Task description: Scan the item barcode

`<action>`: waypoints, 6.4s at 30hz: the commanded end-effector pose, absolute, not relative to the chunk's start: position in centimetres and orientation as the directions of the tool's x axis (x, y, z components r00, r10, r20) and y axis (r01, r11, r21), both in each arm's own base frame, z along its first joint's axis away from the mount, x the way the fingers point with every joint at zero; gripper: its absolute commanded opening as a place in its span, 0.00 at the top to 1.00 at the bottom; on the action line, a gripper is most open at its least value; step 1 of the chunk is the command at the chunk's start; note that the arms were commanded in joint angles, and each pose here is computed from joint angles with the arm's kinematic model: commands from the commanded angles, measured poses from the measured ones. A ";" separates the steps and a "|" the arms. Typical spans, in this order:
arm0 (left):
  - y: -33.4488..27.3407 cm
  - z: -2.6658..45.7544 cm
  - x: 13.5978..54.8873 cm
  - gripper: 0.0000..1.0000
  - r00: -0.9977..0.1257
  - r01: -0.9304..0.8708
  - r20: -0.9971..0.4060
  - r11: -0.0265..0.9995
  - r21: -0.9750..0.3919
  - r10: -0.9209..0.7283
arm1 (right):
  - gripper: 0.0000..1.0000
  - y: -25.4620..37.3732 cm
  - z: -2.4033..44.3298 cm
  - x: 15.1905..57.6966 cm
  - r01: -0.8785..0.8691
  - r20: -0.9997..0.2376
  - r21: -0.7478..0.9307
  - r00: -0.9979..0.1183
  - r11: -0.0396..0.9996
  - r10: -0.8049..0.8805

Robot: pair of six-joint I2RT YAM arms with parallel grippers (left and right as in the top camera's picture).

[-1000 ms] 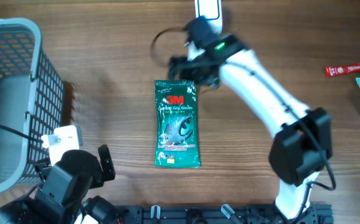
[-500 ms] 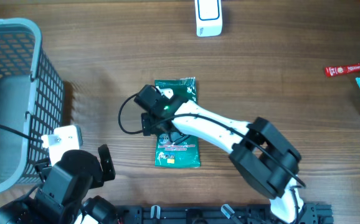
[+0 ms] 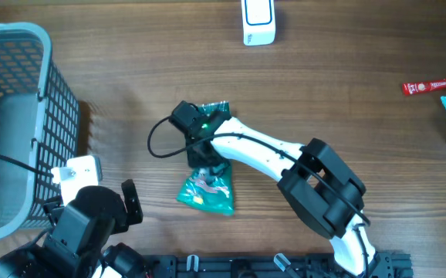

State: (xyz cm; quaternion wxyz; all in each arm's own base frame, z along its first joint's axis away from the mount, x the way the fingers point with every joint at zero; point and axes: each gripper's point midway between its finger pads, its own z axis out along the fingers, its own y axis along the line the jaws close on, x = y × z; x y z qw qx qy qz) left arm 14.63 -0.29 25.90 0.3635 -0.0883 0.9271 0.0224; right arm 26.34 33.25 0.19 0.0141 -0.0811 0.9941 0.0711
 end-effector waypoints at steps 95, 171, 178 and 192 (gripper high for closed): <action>-20.5 30.8 32.7 0.00 -0.492 -0.070 0.167 -0.153 -0.986 -0.854 | 0.96 25.1 36.2 28.3 0.210 0.210 0.977 -0.934 0.030 -0.289; -19.7 37.8 33.6 0.76 -0.513 0.161 0.310 -0.444 -0.881 -0.800 | 0.12 25.5 41.1 30.3 -0.442 -0.457 0.889 -0.858 -0.117 -0.235; -21.4 37.9 32.6 0.78 -0.631 0.200 0.135 -0.329 -0.923 -0.764 | 0.00 23.2 39.1 32.1 -0.623 -0.640 0.768 -0.748 -0.146 -0.175; -20.0 35.1 30.9 0.82 -0.750 0.439 -0.381 0.025 -0.898 -0.541 | 0.00 18.3 19.9 35.6 -0.332 -0.358 0.653 -0.927 0.680 -0.109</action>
